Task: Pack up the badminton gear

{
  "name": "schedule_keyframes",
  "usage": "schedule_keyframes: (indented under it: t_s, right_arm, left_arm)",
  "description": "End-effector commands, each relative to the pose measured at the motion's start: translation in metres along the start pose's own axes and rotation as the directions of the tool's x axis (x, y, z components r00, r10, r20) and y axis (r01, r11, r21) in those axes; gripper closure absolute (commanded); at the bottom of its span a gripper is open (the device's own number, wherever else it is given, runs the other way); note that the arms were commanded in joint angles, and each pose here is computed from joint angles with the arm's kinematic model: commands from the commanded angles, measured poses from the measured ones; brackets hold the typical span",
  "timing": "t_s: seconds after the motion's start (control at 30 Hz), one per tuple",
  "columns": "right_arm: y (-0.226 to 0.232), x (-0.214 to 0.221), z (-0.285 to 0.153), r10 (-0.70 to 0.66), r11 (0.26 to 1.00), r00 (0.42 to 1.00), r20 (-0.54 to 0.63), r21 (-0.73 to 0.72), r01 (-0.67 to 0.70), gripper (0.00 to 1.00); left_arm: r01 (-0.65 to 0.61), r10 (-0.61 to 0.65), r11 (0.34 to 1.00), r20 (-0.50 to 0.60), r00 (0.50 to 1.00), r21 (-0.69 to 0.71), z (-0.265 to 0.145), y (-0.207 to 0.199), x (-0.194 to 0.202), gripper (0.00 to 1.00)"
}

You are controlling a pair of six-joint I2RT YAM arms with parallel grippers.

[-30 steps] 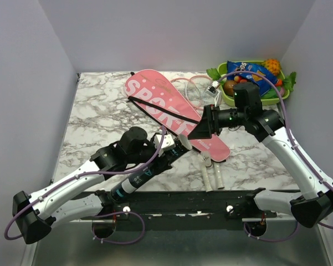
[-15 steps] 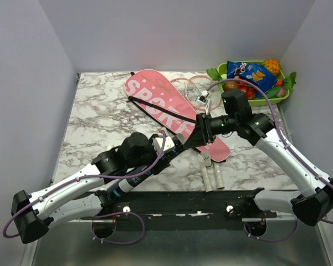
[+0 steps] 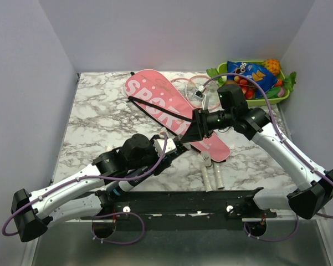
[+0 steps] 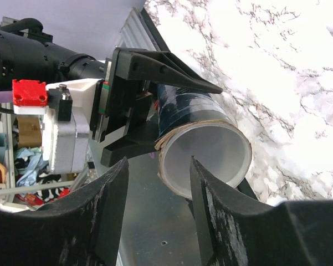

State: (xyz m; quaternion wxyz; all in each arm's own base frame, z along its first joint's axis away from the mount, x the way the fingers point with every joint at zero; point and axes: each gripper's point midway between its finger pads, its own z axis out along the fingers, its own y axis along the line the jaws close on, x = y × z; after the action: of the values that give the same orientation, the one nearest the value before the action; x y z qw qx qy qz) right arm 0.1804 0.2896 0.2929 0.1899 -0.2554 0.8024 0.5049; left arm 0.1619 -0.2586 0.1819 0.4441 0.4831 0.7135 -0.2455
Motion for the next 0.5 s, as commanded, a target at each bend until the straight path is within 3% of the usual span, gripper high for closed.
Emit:
schedule_keyframes:
  t_s: [0.0,0.47]
  right_arm:
    - [-0.002,0.001,0.004,-0.005,1.0,1.0,-0.02,0.005,0.005,0.45]
    - [0.004,0.019,0.019,0.007,0.999,0.997,-0.079,-0.044,-0.01,0.64]
  left_arm:
    - [-0.043,0.045,0.999,0.065,0.997,-0.029,0.001,0.006,-0.016,1.0]
    - [-0.036,0.039,0.998,0.061,0.997,-0.052,0.002,0.008,-0.011,1.0]
